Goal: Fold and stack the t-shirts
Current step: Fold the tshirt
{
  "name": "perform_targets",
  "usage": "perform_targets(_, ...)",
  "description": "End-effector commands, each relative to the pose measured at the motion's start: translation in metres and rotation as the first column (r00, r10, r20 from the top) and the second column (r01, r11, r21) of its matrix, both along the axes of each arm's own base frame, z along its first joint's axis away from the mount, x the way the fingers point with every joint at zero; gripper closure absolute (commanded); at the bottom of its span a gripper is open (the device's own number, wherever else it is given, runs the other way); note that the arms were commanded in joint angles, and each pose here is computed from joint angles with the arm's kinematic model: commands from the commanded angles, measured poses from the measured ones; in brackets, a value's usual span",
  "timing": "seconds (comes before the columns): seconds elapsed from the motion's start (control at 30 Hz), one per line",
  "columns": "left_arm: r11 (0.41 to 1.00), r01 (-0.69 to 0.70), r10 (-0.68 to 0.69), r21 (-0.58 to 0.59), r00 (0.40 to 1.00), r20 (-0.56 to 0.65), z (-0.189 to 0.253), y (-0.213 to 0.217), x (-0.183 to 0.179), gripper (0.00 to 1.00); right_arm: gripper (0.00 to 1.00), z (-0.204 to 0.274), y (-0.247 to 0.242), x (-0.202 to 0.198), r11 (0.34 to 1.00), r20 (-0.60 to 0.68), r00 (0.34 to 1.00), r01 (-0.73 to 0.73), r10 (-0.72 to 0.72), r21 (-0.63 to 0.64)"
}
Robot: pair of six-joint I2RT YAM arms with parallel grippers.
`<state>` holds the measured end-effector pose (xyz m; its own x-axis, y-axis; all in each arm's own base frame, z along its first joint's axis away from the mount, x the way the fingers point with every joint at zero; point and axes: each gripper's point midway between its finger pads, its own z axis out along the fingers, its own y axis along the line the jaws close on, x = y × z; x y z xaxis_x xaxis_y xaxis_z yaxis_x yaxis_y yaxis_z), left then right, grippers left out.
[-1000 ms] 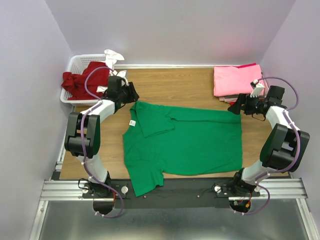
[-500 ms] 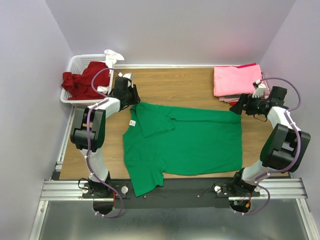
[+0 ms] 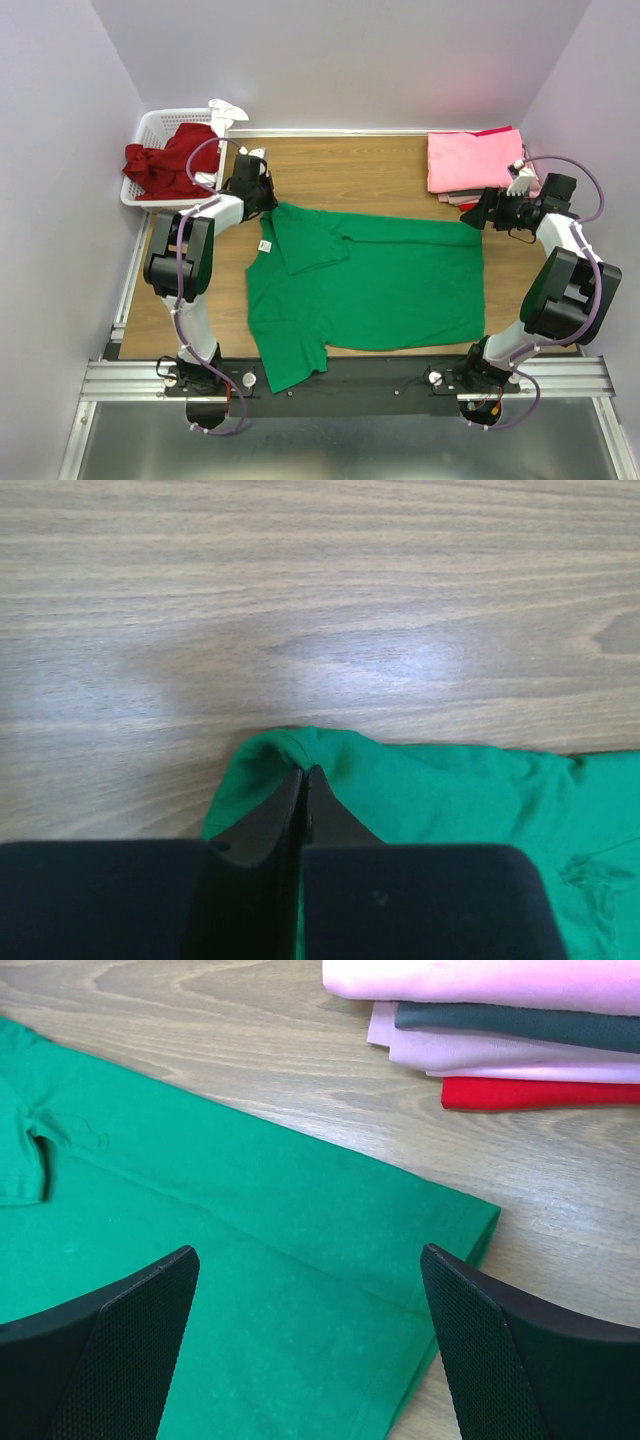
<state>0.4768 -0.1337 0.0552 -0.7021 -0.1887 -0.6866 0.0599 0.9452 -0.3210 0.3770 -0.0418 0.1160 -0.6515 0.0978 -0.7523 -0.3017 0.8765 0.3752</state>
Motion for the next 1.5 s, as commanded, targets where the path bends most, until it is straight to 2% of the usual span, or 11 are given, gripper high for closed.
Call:
perform_targets(0.0, 0.997, -0.081, 0.081, 0.007, 0.996, 0.045, 0.023, 0.018, 0.002, 1.0, 0.03, -0.006, 0.0, -0.004, 1.0, -0.014, 1.0, -0.008, 0.008, 0.021)
perform_targets(0.03, 0.996, -0.085, 0.085, -0.006, 0.994, 0.07, 0.029, 0.019, 0.005, 1.0, 0.03, -0.007, 0.0, -0.005, 1.0, -0.017, 1.0, -0.006, 0.006, 0.02)
perform_targets(0.37, 0.996, -0.067, 0.07, -0.061, 0.997, 0.04, 0.017, 0.019, 0.003, 1.0, 0.05, -0.017, -0.029, -0.004, 0.993, -0.067, 0.991, 0.112, -0.115, -0.039)
perform_targets(0.6, 0.994, -0.046, 0.049, -0.098, 0.998, 0.029, 0.011, 0.022, 0.005, 0.99, 0.11, -0.039, -0.05, -0.006, 0.976, -0.141, 0.969, 0.191, -0.204, -0.103)
perform_targets(0.77, 0.993, -0.032, 0.035, -0.113, 0.999, 0.03, 0.011, 0.022, 0.006, 0.99, 0.19, -0.063, -0.051, -0.002, 0.979, -0.212, 0.956, 0.19, -0.202, -0.075)
perform_targets(0.97, 0.992, -0.018, 0.02, -0.128, 1.0, 0.018, 0.005, 0.019, 0.006, 0.99, 0.23, -0.079, -0.036, 0.008, 0.989, -0.257, 0.955, 0.143, -0.147, -0.032)
perform_targets(1.13, 0.991, -0.013, 0.016, -0.131, 1.0, 0.02, 0.006, 0.019, 0.005, 0.99, 0.24, -0.088, -0.015, 0.017, 0.993, -0.288, 0.951, 0.105, -0.114, -0.044)
perform_targets(1.33, 0.99, -0.02, 0.022, -0.136, 1.0, 0.016, 0.004, 0.023, 0.005, 0.99, 0.42, -0.103, -0.02, 0.017, 0.987, -0.334, 0.929, 0.136, -0.157, -0.085)
perform_targets(1.43, 0.989, -0.026, 0.029, -0.143, 0.999, 0.017, 0.004, 0.025, 0.007, 0.99, 0.61, -0.105, -0.024, 0.015, 0.983, -0.343, 0.923, 0.149, -0.177, -0.107)
perform_targets(1.47, 0.989, -0.029, 0.031, -0.144, 0.999, 0.016, 0.005, 0.026, 0.006, 0.99, 0.73, -0.101, -0.025, 0.015, 0.981, -0.334, 0.924, 0.154, -0.185, -0.116)
